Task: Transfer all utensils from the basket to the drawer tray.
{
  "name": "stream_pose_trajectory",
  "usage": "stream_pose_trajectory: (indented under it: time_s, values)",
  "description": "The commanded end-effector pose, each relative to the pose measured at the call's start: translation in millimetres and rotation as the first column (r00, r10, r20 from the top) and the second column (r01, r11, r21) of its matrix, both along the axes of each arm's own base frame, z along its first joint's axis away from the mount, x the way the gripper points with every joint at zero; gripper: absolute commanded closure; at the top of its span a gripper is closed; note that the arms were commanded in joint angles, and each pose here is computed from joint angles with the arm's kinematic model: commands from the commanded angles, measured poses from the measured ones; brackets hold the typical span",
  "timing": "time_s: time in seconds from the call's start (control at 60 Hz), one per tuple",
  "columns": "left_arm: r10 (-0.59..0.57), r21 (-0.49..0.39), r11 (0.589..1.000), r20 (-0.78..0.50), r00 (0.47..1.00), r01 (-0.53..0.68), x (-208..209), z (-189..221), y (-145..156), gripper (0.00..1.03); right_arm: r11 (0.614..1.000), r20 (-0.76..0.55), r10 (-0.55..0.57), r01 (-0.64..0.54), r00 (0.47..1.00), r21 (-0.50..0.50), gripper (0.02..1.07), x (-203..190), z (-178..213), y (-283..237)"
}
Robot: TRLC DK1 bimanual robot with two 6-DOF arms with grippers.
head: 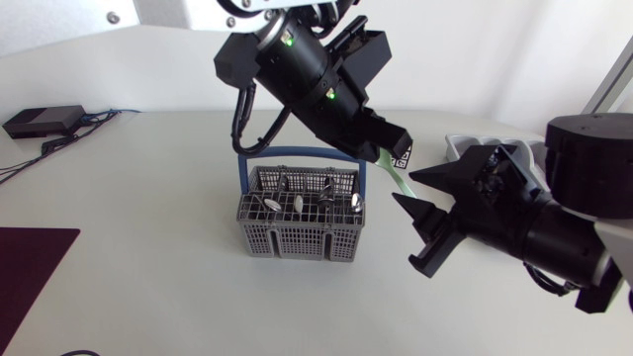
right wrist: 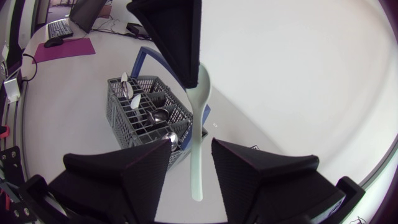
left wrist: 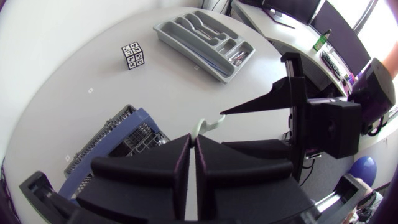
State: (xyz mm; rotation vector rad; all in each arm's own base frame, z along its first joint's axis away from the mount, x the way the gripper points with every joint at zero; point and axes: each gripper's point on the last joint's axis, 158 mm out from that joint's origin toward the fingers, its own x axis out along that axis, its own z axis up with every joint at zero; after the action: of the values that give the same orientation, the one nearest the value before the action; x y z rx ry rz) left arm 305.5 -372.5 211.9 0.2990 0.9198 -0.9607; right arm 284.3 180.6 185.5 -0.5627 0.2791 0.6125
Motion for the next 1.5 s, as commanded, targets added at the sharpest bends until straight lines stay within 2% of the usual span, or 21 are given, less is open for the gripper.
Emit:
stream_pose_trajectory:
  time_s: [0.0,0.233,0.283,0.55,0.6,0.717,0.867,0.983,1.2,1.3,1.483]
  values:
    - [0.028,-0.028,0.999,-0.044,0.999,-0.029,5,5,-2,1.00,1.000,-0.008,-0.019,0.019,1.000,0.015,0.71,7,-2,6]
    - [0.022,-0.024,0.999,-0.062,0.998,-0.024,4,1,-2,1.00,0.997,0.079,-0.072,0.073,0.994,-0.015,0.72,22,5,11]
    - [0.022,-0.023,0.999,-0.063,0.998,-0.024,4,1,-3,1.00,0.997,0.088,-0.073,0.075,0.993,-0.018,0.80,24,7,14]
    - [0.024,-0.026,0.999,-0.067,0.997,-0.025,5,2,-3,0.99,0.997,0.072,-0.054,0.057,0.996,-0.046,0.98,26,1,22]
    - [0.027,-0.026,0.999,-0.067,0.997,-0.028,6,2,-2,0.96,0.998,0.071,-0.048,0.052,0.996,-0.043,1.01,25,0,22]
    - [0.032,-0.026,0.999,-0.068,0.997,-0.034,8,2,-1,0.86,0.998,0.065,-0.037,0.040,0.997,-0.052,1.01,22,-4,22]
    - [0.038,-0.046,0.998,-0.051,0.998,-0.041,12,12,-2,0.66,0.997,0.040,-0.009,0.012,0.999,-0.070,1.01,16,-14,24]
    - [0.057,-0.080,0.995,-0.022,0.998,-0.059,23,27,0,0.54,0.997,0.017,0.017,-0.015,1.000,-0.076,1.01,10,-18,25]
    - [0.137,-0.148,0.981,0.080,0.987,-0.125,60,63,19,0.49,0.992,-0.035,0.064,-0.067,0.997,-0.108,1.01,-5,-37,17]
    - [0.140,-0.073,0.989,0.210,0.968,-0.127,74,63,34,0.47,0.990,-0.094,0.078,-0.088,0.993,-0.108,1.01,-7,-49,1]
    - [0.011,0.096,0.994,0.324,0.946,-0.045,70,35,53,0.47,0.988,-0.161,0.075,-0.096,0.984,-0.125,1.01,-1,-68,-48]
